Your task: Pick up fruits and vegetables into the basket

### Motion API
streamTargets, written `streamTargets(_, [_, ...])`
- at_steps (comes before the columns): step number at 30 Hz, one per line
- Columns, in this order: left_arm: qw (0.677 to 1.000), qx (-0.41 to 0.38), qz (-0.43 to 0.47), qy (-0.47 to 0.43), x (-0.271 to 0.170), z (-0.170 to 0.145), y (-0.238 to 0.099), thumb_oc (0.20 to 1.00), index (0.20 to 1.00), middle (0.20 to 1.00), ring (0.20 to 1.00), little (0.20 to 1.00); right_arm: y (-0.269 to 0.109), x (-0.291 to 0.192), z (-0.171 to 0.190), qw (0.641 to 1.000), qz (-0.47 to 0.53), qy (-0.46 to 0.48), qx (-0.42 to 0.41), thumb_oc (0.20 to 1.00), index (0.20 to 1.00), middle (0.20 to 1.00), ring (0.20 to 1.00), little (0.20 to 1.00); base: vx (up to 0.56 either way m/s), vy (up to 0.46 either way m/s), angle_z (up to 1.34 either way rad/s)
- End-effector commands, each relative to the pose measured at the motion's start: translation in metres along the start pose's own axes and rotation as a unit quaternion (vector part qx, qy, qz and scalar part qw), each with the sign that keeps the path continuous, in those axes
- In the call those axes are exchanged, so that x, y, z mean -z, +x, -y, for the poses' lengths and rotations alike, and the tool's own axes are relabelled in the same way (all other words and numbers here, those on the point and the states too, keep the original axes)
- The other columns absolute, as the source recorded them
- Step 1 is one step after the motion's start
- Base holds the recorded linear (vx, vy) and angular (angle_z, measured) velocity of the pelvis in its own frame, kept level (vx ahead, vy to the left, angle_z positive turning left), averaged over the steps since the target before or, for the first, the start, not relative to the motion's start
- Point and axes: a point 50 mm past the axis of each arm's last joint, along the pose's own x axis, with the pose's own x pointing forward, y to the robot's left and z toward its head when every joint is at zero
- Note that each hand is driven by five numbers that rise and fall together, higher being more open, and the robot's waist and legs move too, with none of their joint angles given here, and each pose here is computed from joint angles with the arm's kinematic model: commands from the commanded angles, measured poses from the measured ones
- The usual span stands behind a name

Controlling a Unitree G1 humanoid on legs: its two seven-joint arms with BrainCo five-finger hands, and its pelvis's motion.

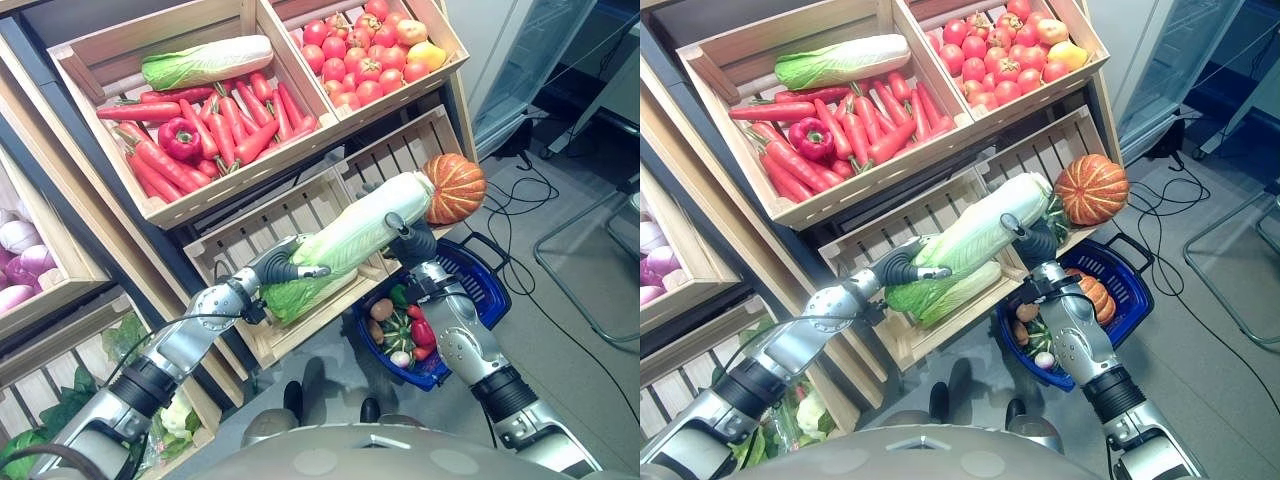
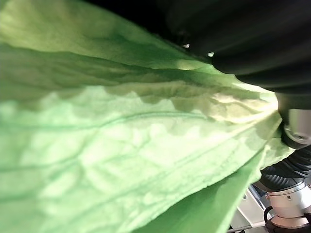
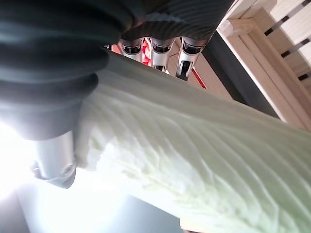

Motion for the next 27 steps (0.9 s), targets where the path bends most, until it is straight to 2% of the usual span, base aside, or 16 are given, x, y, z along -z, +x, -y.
streamTargets(1, [0.997,0.023,0.063,0.028,-0.026,-0.007,0.011,0.2,0.2,0.2,0.2,0.2,0.017,-0.016,-0.031,0.995,0.048,-0.001,-0.091,0.2,0.2,0.2,0.2,0.2,0.0,0.0,0.0])
streamTargets(6, [0.998,0.008,0.043,0.041,-0.021,-0.008,0.009,0.2,0.2,0.2,0.2,0.2,0.015,-0.016,-0.028,0.996,0.051,0.001,-0.078,0.2,0.2,0.2,0.2,0.2,0.0,0.0,0.0])
streamTargets(10, [0.998,-0.033,0.012,0.056,-0.011,-0.016,0.006,0.2,0.2,0.2,0.2,0.2,0.014,-0.02,-0.02,0.997,0.07,-0.005,-0.031,0.2,0.2,0.2,0.2,0.2,0.0,0.0,0.0])
streamTargets(11, [0.997,-0.039,0.007,0.059,-0.009,-0.017,0.005,0.464,0.464,0.464,0.464,0.464,0.013,-0.021,-0.018,0.997,0.074,-0.007,-0.021,0.2,0.2,0.2,0.2,0.2,0.0,0.0,0.0])
streamTargets(12, [0.996,-0.055,-0.007,0.071,-0.004,-0.02,0.002,1.0,1.0,1.0,1.0,1.0,0.01,-0.02,-0.013,0.997,0.082,-0.012,0.005,0.2,0.2,0.2,0.2,0.2,0.0,0.0,0.0])
streamTargets(16, [0.989,-0.112,-0.039,0.089,0.007,-0.031,-0.008,1.0,1.0,1.0,1.0,1.0,0.001,-0.024,0.001,0.991,0.101,-0.043,0.072,0.2,0.2,0.2,0.2,0.2,-0.02,0.0,0.0])
streamTargets(20, [0.971,-0.203,-0.059,0.11,0.014,-0.05,-0.016,1.0,1.0,1.0,1.0,1.0,-0.005,-0.032,0.02,0.977,0.131,-0.086,0.148,0.2,0.2,0.2,0.2,0.2,-0.14,-0.01,-0.04])
streamTargets(21, [0.961,-0.242,-0.056,0.118,0.014,-0.059,-0.018,1.0,1.0,1.0,1.0,1.0,-0.006,-0.039,0.028,0.967,0.151,-0.104,0.176,0.2,0.2,0.2,0.2,0.2,-0.23,-0.032,-0.03])
streamTargets(27, [0.927,-0.35,-0.042,0.126,0.007,-0.086,-0.02,1.0,1.0,1.0,1.0,1.0,-0.01,-0.065,0.058,0.93,0.21,-0.125,0.276,0.2,0.2,0.2,0.2,0.2,-0.21,-0.021,-0.02])
